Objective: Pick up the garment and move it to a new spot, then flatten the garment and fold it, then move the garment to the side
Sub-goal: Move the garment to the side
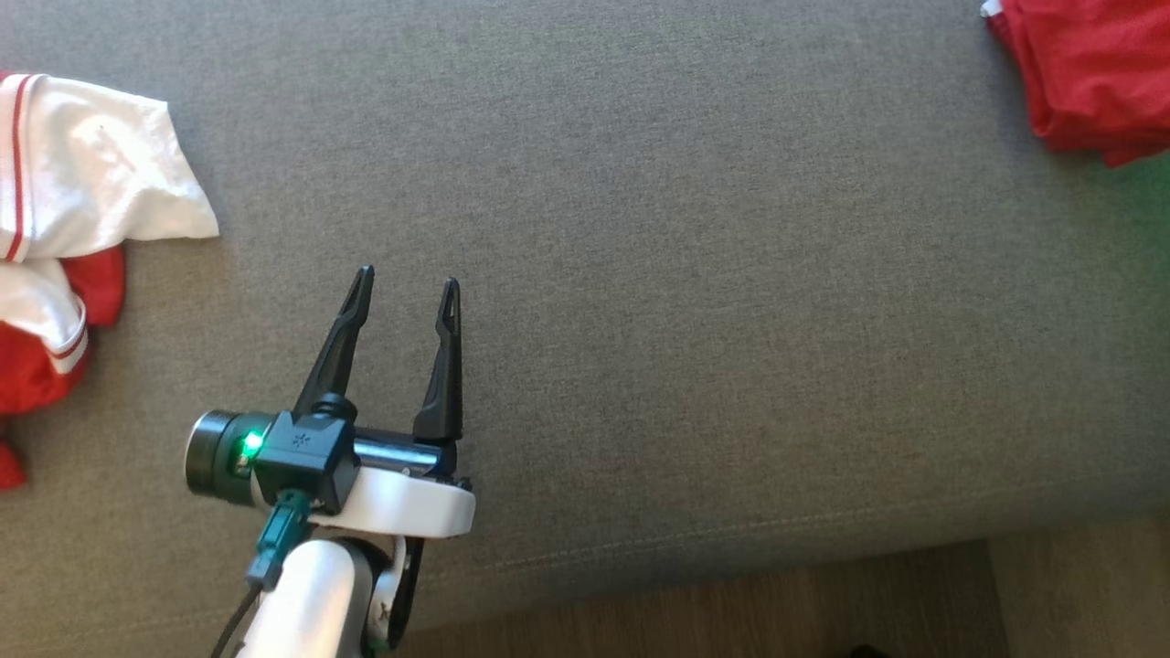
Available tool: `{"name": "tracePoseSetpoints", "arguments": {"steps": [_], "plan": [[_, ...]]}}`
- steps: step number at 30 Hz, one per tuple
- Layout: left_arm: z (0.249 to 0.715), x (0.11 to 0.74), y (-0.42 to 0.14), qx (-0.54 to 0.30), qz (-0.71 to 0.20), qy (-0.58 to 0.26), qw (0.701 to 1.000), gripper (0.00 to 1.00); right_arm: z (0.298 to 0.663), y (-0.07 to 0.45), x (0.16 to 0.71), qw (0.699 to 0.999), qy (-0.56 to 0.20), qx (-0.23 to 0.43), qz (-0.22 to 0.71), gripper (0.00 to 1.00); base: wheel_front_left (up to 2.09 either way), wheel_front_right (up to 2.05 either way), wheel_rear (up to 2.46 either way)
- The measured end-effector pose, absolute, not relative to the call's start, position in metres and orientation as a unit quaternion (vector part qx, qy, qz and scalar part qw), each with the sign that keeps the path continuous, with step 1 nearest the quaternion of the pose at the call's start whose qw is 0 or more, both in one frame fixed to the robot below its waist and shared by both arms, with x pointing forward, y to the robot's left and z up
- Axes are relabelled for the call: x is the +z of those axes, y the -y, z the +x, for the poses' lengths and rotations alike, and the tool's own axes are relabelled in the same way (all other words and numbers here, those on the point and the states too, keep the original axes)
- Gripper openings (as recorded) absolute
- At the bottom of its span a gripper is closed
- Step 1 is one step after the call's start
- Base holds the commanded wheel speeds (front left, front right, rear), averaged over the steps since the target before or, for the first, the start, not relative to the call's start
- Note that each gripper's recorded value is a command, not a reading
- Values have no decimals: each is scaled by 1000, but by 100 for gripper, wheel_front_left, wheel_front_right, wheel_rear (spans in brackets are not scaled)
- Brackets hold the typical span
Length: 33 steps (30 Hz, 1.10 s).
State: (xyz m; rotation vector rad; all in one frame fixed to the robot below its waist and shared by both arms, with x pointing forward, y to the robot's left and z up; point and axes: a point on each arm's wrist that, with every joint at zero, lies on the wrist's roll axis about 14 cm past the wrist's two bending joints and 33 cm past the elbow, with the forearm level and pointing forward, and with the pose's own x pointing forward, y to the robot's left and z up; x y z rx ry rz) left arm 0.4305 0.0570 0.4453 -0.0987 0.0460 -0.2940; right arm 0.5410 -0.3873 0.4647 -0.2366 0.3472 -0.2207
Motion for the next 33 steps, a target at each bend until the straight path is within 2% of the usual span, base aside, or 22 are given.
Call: {"name": "tracePoseSetpoints", "arguments": {"steps": [1,2,3,10,13,16,22,28,33], "plan": [[430,446,-57,-146,-49,-22,988,100,541,389,466,971,-173,-111,-123,8,0,0,0],[430,447,-58,-146,-49,-22,988,100,541,390,466,970,-172,-112,-127,41,0,0,0],[430,447,-58,-145,-48,-21,988,100,540,392,467,970,-171,-116,-127,100,0,0,0],[426,459,-62,-139,-44,-7,989,100,544,391,499,973,-117,-114,-164,100,0,0,0],[421,467,-64,-134,-41,0,990,100,554,357,520,984,-63,-91,-139,100,0,0,0],[412,472,-70,-121,-45,1,992,100,551,301,527,994,-14,-47,-102,100,0,0,0],[395,488,-80,-103,-47,15,993,100,490,215,496,999,-1,14,-33,100,0,0,0],[371,504,-96,-70,-58,31,995,100,432,206,524,998,60,0,2,100,0,0,0],[356,510,-103,-62,-49,39,996,100,394,197,522,998,61,11,-3,100,0,0,0]]}}
